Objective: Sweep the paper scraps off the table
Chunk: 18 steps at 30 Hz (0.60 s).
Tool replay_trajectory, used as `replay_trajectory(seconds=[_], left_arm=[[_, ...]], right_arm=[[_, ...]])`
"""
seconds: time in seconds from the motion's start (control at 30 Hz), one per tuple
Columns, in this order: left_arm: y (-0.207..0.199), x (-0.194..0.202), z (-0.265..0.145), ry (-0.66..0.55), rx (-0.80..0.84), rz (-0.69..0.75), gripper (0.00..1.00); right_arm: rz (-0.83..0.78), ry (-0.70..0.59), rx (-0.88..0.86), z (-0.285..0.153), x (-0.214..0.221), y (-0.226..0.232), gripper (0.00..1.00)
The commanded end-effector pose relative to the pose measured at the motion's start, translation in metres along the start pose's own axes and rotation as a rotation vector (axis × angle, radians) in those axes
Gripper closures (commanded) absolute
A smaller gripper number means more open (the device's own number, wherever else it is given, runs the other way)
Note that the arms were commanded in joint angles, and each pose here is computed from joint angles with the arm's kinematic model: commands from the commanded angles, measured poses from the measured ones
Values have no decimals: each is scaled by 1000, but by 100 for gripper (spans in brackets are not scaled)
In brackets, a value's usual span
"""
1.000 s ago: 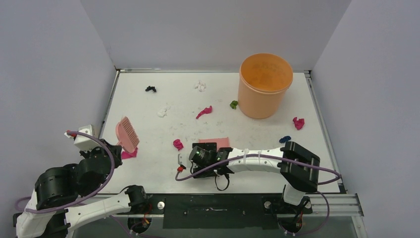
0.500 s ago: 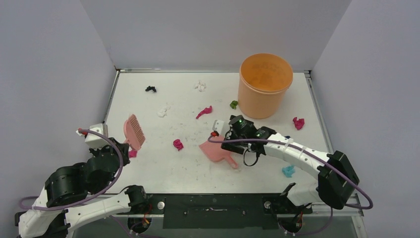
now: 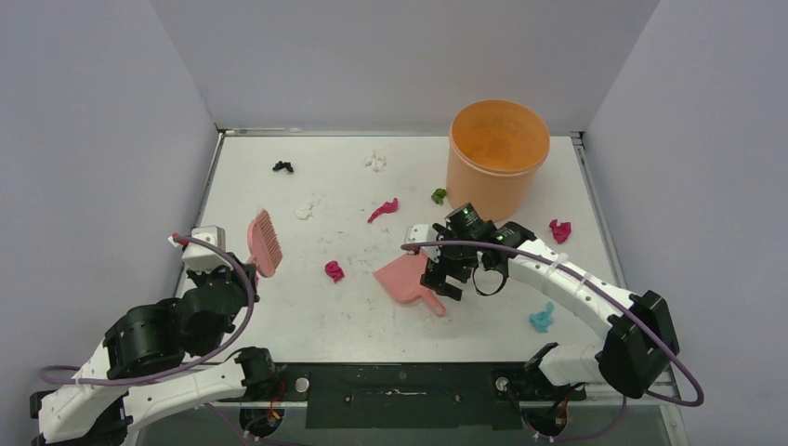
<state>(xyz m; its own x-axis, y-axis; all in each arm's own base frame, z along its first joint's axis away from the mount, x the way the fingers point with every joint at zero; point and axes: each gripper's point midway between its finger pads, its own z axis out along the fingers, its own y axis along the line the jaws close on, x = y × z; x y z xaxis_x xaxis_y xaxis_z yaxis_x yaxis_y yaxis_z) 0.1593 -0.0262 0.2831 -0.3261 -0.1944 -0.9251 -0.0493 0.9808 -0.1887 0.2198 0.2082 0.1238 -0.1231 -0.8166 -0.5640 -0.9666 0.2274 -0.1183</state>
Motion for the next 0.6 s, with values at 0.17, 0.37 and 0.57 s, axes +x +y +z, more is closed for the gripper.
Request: replay_trajectory(seconds=[0.17, 0.37, 0.57], left_arm=[[-19, -8, 9, -36, 11, 21, 100], [-26, -9, 11, -39, 24, 29, 100], [-31, -9, 12, -31, 28, 38, 100]], right_arm=[[-80, 68, -111, 25, 5, 43, 8], [-56, 40, -164, 29, 0, 61, 8], [-101, 108, -4, 41, 18, 44, 10]])
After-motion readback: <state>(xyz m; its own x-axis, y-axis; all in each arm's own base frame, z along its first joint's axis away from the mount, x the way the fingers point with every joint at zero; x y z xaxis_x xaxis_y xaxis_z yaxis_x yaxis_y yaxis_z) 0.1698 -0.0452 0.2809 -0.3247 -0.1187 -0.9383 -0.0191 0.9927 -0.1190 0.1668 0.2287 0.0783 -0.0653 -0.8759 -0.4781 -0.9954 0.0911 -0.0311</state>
